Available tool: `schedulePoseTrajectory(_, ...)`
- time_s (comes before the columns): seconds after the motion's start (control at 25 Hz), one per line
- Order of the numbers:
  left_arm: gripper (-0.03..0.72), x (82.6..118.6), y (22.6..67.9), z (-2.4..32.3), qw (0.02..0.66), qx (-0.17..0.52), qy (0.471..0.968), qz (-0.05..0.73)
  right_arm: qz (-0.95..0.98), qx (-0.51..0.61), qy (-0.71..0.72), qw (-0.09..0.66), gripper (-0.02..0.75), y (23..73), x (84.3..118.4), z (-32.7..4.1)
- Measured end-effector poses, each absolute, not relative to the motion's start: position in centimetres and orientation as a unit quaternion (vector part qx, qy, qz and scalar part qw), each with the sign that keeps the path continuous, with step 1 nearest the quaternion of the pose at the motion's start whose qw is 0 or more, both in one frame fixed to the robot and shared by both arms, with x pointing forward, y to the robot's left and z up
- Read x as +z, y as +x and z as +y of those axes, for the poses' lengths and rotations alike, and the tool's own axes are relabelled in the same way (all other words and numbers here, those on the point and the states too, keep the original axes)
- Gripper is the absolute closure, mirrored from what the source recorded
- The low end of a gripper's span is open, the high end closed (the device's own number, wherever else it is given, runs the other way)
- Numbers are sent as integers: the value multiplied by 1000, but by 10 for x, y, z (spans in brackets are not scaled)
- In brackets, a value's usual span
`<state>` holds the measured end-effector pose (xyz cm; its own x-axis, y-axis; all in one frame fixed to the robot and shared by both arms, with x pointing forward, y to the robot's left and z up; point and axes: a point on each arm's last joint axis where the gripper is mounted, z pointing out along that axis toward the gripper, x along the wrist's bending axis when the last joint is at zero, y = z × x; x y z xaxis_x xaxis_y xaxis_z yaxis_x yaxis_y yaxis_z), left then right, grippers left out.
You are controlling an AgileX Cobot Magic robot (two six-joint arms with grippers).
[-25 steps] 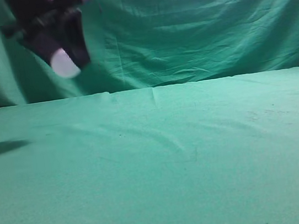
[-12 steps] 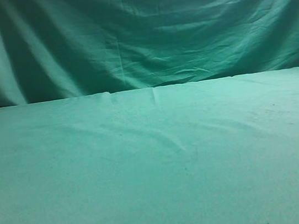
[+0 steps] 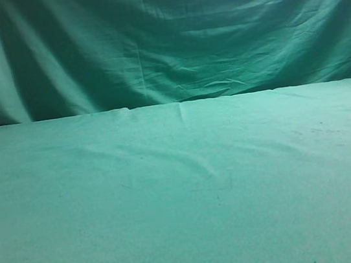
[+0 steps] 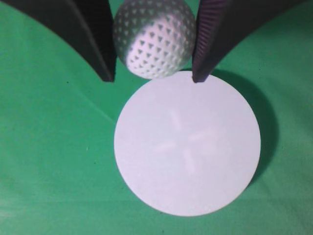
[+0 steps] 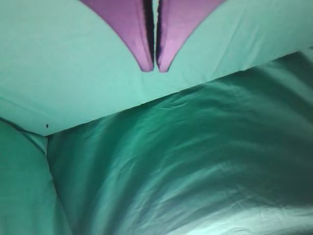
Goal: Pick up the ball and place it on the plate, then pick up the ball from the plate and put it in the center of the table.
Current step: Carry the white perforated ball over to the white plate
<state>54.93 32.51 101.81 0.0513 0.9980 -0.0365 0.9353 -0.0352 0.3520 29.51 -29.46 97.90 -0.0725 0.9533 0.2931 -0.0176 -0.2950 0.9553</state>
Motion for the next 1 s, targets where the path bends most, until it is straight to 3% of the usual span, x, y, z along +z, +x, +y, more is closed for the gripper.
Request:
schedulePoseTrajectory(0.16, 377, 1014, 549, 327, 141, 125, 711, 678, 485, 564, 508, 435, 738, 290, 1014, -291)
schedulePoseTrajectory(0.28, 377, 1014, 551, 331, 130, 145, 700, 687, 541, 519, 517, 413, 738, 298, 1034, -288)
schedulePoseTrajectory(0.6, 377, 996, 562, 337, 109, 162, 699, 688, 613, 429, 607, 267, 738, 332, 1020, -279)
schedulePoseTrajectory(1.0, 377, 991, 572, 340, 117, 196, 704, 672, 741, 307, 563, 198, 738, 358, 1028, -274)
